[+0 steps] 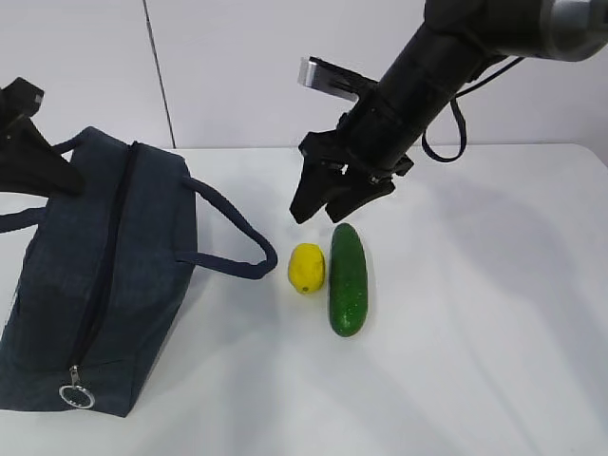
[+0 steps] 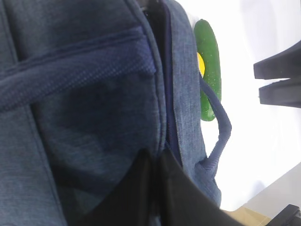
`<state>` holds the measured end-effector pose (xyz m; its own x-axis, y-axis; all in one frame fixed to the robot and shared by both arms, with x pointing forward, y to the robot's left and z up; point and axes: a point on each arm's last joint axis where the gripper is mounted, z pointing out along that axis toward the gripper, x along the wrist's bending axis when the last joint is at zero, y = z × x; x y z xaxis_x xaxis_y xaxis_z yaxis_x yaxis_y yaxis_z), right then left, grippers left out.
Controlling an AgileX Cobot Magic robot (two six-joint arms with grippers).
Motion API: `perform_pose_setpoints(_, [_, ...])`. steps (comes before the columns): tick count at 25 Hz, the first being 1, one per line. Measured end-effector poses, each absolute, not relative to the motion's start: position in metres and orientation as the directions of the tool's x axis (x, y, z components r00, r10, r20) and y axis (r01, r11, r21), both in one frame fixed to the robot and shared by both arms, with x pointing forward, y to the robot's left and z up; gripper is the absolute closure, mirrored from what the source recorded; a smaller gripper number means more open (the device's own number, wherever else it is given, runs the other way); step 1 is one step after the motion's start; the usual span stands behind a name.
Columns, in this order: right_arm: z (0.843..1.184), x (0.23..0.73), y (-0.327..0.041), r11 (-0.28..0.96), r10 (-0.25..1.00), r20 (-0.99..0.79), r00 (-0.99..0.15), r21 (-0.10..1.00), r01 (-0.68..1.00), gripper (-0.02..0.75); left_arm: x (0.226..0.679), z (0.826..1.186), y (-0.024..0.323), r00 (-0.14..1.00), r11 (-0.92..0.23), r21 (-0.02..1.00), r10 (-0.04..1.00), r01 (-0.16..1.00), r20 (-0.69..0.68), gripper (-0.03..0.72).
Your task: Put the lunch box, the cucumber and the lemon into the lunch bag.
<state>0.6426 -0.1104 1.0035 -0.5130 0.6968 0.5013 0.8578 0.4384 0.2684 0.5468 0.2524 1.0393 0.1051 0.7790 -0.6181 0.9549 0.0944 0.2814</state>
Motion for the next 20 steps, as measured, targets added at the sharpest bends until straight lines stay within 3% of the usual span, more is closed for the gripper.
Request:
perform_pose_setpoints(7, [0.999, 0.656, -0.118, 0.429, 0.763, 0.352, -0.542, 0.351, 0.832, 0.296, 0.547, 1.039, 0.253, 0.105, 0.095, 0.282, 0.779, 0.955, -0.618, 0.687])
perform_pose_setpoints(12, [0.992, 0.665, -0.136, 0.182, 0.943, 0.224, -0.246, 0.273, 0.945, 0.296, 0.547, 1.039, 0.253, 0.105, 0.097, 0.284, 0.78, 0.954, -0.617, 0.687])
perform_pose_setpoints(20, [0.987, 0.669, -0.135, -0.088, 0.965, 0.262, 0.023, 0.238, 0.967, 0.296, 0.547, 1.039, 0.253, 0.104, 0.098, 0.286, 0.781, 0.953, -0.616, 0.687])
